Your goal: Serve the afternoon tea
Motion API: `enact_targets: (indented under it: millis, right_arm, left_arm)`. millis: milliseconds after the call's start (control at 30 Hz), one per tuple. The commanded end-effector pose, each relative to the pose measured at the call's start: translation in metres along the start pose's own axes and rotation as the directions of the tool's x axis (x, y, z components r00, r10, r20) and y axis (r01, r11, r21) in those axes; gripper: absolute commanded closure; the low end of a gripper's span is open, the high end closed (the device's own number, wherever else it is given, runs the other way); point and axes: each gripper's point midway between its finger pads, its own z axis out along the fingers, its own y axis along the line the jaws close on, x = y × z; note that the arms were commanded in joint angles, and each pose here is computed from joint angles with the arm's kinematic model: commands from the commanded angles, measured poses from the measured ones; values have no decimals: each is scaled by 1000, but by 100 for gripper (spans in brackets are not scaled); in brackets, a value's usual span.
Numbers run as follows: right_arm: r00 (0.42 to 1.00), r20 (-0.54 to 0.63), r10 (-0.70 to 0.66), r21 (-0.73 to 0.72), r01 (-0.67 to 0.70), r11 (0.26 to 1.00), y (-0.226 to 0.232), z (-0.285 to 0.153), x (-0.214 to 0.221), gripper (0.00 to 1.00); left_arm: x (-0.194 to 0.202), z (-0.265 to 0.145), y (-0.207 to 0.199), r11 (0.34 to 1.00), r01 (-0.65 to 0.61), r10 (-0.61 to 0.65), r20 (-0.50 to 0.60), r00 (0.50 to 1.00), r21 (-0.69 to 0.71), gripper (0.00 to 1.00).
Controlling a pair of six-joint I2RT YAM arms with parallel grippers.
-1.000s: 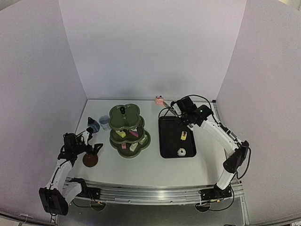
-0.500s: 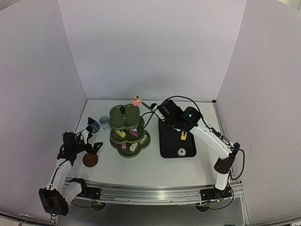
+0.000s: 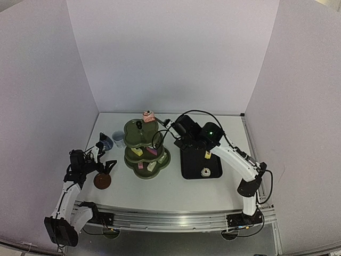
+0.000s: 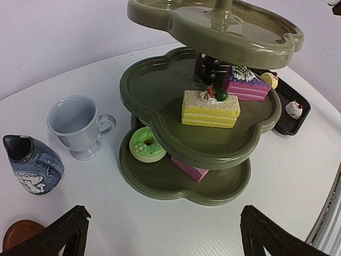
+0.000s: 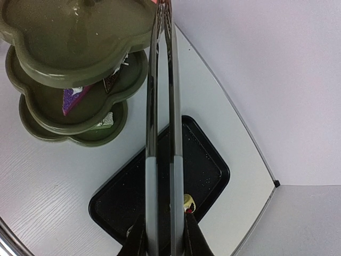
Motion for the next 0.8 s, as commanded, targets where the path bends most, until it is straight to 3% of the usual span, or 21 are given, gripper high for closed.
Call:
enact_targets:
  millis: [0, 467, 633, 767]
  right_arm:
    - [999, 40, -21, 43, 19, 999, -3, -9, -13, 100]
    - [998, -24, -51, 9, 51, 999, 18, 3, 0, 100]
    - [999, -25, -46, -2, 46, 999, 20, 3, 0, 81]
    - [999, -16, -44, -1, 44, 999, 19, 0, -2, 74]
  left_arm:
    - [-18, -5, -3, 1000, -21, 21, 42, 999, 4, 0]
    - [-15, -3, 0, 1000, -25, 25, 32, 999, -6, 0]
    - [-14, -3, 0, 1000, -28, 29, 30, 999, -10, 0]
    - [-13, -3, 1, 999, -35, 35, 26, 999, -12, 0]
